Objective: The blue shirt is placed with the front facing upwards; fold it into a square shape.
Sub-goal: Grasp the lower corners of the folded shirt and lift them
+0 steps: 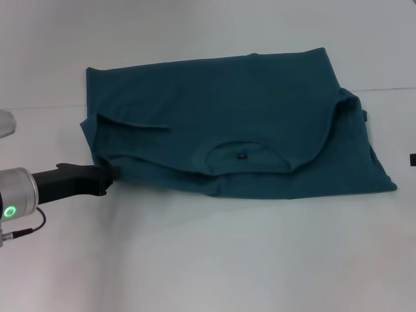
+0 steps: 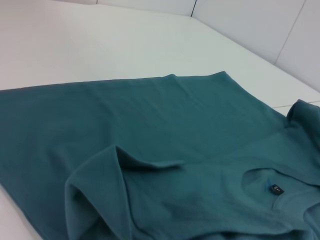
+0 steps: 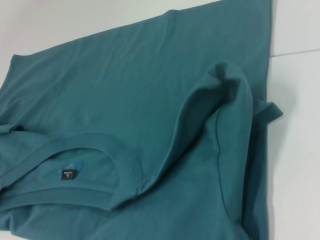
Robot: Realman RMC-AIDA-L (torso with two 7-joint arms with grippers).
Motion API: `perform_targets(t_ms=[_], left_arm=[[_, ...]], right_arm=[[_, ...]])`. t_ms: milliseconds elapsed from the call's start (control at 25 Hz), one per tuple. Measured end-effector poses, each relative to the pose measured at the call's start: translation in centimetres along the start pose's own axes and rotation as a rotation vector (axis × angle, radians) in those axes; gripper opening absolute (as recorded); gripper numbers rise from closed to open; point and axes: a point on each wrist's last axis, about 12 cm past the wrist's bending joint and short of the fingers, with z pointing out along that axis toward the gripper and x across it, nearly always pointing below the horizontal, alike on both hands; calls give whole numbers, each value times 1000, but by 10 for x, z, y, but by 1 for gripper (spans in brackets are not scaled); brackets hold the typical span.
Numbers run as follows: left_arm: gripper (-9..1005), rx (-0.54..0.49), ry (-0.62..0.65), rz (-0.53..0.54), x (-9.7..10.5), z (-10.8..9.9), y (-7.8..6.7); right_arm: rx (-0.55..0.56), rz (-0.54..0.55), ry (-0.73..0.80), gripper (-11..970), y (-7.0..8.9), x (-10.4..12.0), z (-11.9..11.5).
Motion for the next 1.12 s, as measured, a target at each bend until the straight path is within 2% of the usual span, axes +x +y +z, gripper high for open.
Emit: perform_targets(t_ms=[320, 760, 920, 1120], left_arm=[[19, 2, -3, -1, 0, -4, 0], [20, 9, -5, -8, -3, -5, 0], [20, 9, -4, -8, -2, -5, 0], [20, 9, -4, -7, -3, -5, 0]], right_arm=[[10, -16, 34, 74, 0, 3, 3], [79, -93, 42, 101, 20, 1, 44], [90, -95, 49, 283, 23, 2, 52], [110, -75, 44, 491, 21, 3, 56]])
